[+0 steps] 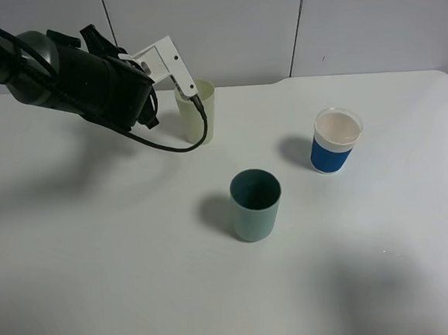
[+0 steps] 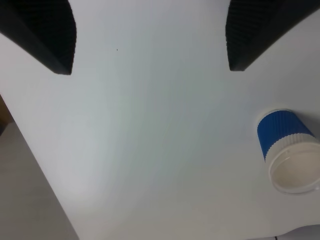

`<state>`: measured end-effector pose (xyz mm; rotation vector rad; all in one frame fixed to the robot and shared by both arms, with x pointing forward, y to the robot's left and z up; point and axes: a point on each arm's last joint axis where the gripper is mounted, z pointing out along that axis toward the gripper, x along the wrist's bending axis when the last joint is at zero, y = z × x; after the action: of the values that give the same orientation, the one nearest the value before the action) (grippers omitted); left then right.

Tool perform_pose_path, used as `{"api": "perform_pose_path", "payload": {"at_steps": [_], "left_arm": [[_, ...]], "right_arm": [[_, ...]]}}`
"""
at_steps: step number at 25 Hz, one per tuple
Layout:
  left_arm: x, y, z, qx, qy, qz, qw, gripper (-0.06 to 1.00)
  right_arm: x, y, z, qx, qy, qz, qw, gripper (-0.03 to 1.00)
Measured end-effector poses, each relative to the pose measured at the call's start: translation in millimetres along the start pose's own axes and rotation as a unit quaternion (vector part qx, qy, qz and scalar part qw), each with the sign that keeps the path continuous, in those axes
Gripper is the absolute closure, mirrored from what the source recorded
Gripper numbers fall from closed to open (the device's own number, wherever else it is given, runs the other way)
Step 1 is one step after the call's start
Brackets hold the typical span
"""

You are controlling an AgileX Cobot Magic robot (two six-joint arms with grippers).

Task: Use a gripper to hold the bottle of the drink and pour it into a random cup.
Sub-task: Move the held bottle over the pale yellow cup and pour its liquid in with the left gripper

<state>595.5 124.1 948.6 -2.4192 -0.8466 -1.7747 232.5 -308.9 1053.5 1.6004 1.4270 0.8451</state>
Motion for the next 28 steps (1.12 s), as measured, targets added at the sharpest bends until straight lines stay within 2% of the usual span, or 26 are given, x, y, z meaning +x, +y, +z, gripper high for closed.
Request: {"api": "perform_pose_path", "payload": {"at_steps": [10,16,23,28], "left_arm": [[4,7,0,-0.035,0.021,0.019,0.999,0.58],[8,19,6,-0.028,0.033,-0.006,0.999,0.58],[-3,19,14,-0.017,0.033,0.024,0.999,0.58],[-1,18,14,-0.012,0.052,0.033,0.998,0.58]], "right_arm": [[0,0,0,0.0,0.0,0.0,1.0,0.33],[0,0,0,0.0,0.0,0.0,1.0,0.33],[0,0,0,0.0,0.0,0.0,1.0,0.33],[0,0,0,0.0,0.0,0.0,1.0,0.33]]}}
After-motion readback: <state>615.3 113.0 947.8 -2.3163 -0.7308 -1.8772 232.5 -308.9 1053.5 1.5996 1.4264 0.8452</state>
